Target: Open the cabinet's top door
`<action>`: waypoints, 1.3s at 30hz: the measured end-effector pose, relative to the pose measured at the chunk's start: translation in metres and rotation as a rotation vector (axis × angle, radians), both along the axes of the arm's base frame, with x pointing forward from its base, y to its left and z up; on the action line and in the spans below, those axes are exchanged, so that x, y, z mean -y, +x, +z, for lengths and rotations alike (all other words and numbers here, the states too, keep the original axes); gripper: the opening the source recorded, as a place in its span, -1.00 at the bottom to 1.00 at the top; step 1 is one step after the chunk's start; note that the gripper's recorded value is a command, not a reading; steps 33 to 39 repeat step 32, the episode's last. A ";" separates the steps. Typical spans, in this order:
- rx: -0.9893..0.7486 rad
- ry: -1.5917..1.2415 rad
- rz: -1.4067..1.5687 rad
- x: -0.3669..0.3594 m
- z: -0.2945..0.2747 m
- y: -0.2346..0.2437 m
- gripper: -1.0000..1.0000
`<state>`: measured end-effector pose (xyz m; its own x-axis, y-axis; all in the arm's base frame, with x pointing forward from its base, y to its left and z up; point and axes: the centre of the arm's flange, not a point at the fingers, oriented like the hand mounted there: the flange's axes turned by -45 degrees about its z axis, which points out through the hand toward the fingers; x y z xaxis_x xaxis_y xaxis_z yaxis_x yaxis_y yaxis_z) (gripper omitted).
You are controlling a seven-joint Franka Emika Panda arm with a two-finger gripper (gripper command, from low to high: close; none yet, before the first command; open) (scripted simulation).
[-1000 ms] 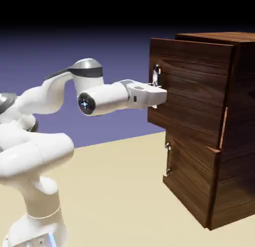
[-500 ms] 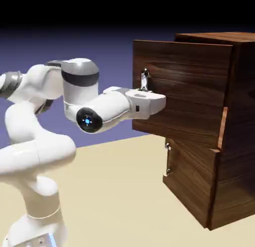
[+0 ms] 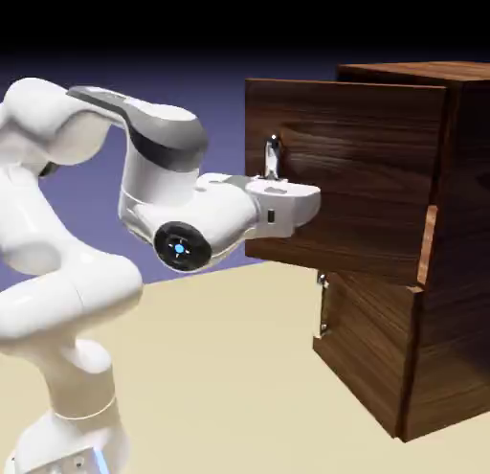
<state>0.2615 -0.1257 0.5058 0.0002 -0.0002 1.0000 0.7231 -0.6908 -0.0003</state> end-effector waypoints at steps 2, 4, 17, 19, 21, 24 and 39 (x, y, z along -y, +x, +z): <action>0.000 0.000 0.047 0.013 0.000 -0.003 -1.00; 0.000 0.000 0.094 0.027 0.000 -0.005 -1.00; 0.000 0.000 0.428 0.122 0.000 -0.003 -1.00; 0.000 0.000 0.483 0.137 0.000 0.001 -1.00; 0.000 0.000 0.537 0.152 0.000 0.005 -1.00; 0.000 -0.001 0.581 0.164 0.000 0.009 -1.00; 0.000 0.000 0.700 0.195 0.000 0.023 1.00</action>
